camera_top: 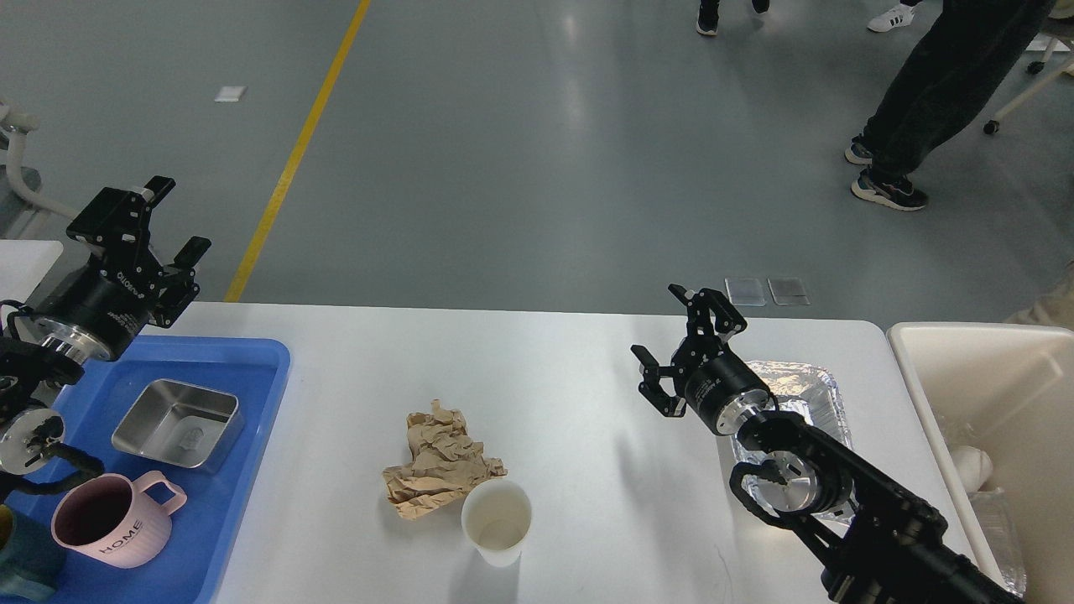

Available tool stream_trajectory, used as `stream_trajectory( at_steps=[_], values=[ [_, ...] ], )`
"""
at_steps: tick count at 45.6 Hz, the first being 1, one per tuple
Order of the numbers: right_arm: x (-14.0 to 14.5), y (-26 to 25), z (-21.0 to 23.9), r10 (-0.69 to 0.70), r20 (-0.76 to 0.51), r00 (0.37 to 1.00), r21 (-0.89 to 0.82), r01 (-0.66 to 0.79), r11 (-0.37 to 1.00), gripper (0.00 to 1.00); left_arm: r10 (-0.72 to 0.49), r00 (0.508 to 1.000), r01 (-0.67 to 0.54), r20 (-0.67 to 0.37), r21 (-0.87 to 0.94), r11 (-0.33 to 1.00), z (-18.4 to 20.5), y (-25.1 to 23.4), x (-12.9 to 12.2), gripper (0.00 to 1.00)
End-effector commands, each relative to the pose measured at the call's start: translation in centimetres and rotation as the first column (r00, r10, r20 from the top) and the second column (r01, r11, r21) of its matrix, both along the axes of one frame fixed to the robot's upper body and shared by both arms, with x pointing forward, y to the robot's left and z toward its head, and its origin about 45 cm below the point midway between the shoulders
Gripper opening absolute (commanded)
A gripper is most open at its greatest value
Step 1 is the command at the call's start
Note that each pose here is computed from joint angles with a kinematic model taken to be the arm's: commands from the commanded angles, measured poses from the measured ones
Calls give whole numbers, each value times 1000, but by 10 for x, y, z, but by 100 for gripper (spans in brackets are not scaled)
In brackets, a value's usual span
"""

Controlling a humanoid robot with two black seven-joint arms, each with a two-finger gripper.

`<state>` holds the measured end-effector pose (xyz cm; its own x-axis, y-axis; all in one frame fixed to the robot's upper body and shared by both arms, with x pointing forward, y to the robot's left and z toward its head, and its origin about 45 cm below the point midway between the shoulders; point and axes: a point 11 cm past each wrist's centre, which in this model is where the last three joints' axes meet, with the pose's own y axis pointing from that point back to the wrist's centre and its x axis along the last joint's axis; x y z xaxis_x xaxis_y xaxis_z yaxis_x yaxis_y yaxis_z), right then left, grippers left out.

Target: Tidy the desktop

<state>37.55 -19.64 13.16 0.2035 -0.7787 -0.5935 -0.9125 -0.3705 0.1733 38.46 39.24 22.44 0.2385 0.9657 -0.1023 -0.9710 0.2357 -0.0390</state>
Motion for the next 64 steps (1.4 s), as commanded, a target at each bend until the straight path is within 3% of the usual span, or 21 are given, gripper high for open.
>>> stream_trajectory(
  at_steps=[1, 6, 15, 29, 40, 46, 54, 64],
  values=[
    [2, -17, 1, -14, 5, 1000, -34, 14, 999, 100, 24, 998, -17, 58, -118, 993, 7, -6, -15, 96],
    [3, -28, 1, -28, 4, 1000, -56, 28, 998, 100, 52, 994, -33, 92, -197, 980, 10, -10, -21, 96],
    [4, -32, 2, -42, 1, 999, -46, 42, 998, 100, 94, 994, -78, 48, -259, 963, -12, -14, -31, 97],
    [7, -35, 6, -42, 8, 999, -65, 42, 997, 100, 175, 984, -177, -25, -114, 978, -40, 12, -38, 97],
    [13, -41, 12, -57, 21, 998, -99, 59, 993, 100, 187, 982, -173, 27, -266, 948, -25, 25, -31, 97],
    [15, -48, 12, -77, 17, 997, -127, 79, 989, 100, 219, 976, -208, -9, -356, 911, -34, 1, -23, 97],
    [17, -66, 16, -99, 23, 995, -156, 102, 982, 100, 211, 967, -248, -146, -324, 913, -50, -10, -20, 97],
    [29, -107, 39, -190, 84, 978, -156, 202, 967, 100, 197, 972, -229, -131, -317, 920, -43, -11, -20, 97]
  ],
)
